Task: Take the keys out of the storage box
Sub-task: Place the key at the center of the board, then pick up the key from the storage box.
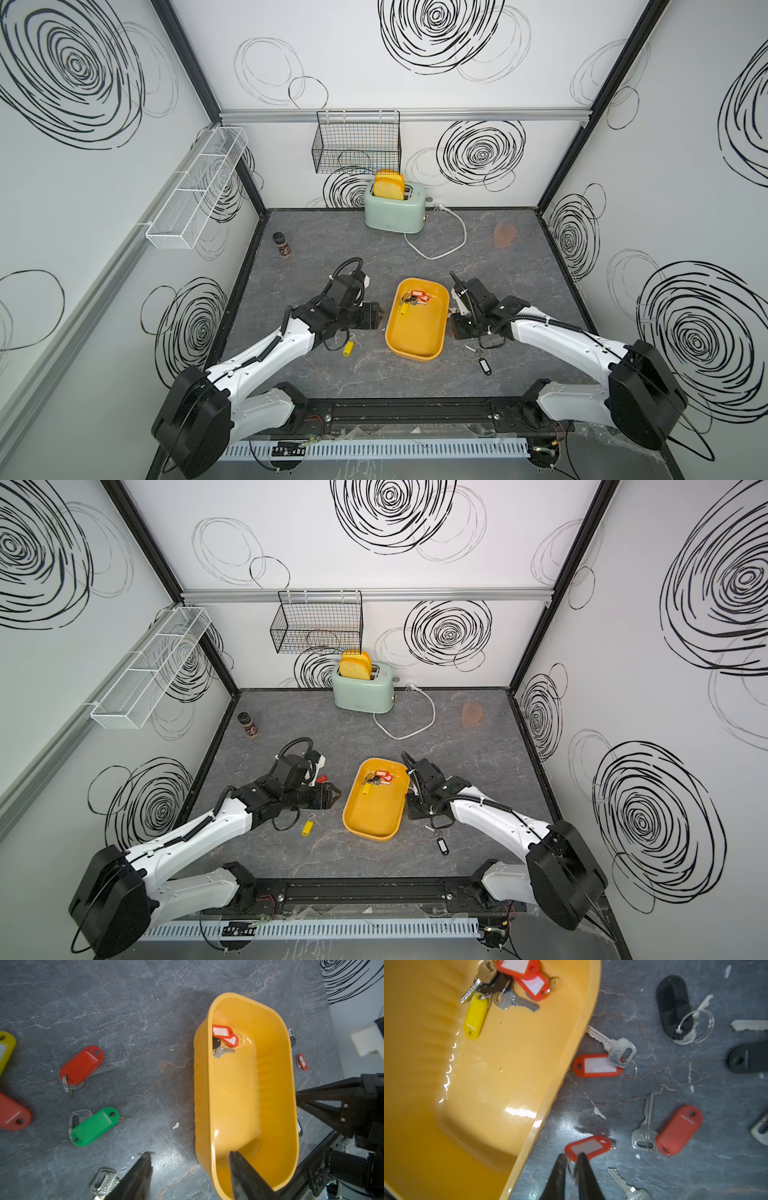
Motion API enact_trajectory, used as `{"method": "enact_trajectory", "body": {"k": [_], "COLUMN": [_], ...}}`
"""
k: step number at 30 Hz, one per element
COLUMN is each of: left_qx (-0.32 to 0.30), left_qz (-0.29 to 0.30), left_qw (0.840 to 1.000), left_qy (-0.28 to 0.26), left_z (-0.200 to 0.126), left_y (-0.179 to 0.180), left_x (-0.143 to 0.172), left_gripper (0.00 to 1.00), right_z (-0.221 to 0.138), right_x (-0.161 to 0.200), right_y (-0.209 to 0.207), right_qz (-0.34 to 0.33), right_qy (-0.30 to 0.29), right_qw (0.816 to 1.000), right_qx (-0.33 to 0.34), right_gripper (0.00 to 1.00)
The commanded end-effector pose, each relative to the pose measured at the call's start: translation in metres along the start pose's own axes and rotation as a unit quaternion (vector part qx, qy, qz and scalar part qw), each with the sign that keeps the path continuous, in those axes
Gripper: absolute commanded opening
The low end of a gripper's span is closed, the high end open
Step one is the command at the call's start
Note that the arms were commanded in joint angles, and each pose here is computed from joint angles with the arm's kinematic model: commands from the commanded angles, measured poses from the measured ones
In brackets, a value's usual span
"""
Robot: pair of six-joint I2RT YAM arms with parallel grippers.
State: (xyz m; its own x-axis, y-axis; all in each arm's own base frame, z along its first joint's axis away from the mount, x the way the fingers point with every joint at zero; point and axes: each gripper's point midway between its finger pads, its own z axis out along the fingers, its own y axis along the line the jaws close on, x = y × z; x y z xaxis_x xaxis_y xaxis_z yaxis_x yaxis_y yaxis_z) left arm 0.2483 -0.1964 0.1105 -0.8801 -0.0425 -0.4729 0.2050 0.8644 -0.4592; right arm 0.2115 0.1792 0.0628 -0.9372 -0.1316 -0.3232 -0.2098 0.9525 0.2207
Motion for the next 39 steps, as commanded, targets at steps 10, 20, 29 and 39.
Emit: {"method": "enact_trajectory", "body": {"k": [10, 20, 29, 39], "left_qx": [0.009, 0.001, -0.029, -0.098], "left_qz": [0.031, 0.096, 0.164, 0.214], "left_qw": [0.999, 0.995, 0.985, 0.969], "left_qy": [-0.017, 0.012, 0.054, 0.076], "left_z": [-0.001, 0.019, 0.066, 0.119], "left_y": [-0.026, -0.063, -0.091, -0.090], "left_x": [-0.023, -0.029, -0.033, -0.041], "left_gripper": [0.58, 0.54, 0.52, 0.50], "right_z": [-0.027, -0.053, -0.057, -0.055], "right_x": [-0.023, -0.046, -0.053, -0.050], "right_y": [-0.002, -0.003, 0.004, 0.002], "right_qz": [0.010, 0.022, 0.028, 0.032], "right_qy": [-0.053, -0.119, -0.147, -0.147], "right_qw": [0.999, 0.992, 0.987, 0.986], "right_qx": [0.005, -0.026, -0.058, -0.064], "right_gripper": [0.21, 0.22, 0.22, 0.22]}}
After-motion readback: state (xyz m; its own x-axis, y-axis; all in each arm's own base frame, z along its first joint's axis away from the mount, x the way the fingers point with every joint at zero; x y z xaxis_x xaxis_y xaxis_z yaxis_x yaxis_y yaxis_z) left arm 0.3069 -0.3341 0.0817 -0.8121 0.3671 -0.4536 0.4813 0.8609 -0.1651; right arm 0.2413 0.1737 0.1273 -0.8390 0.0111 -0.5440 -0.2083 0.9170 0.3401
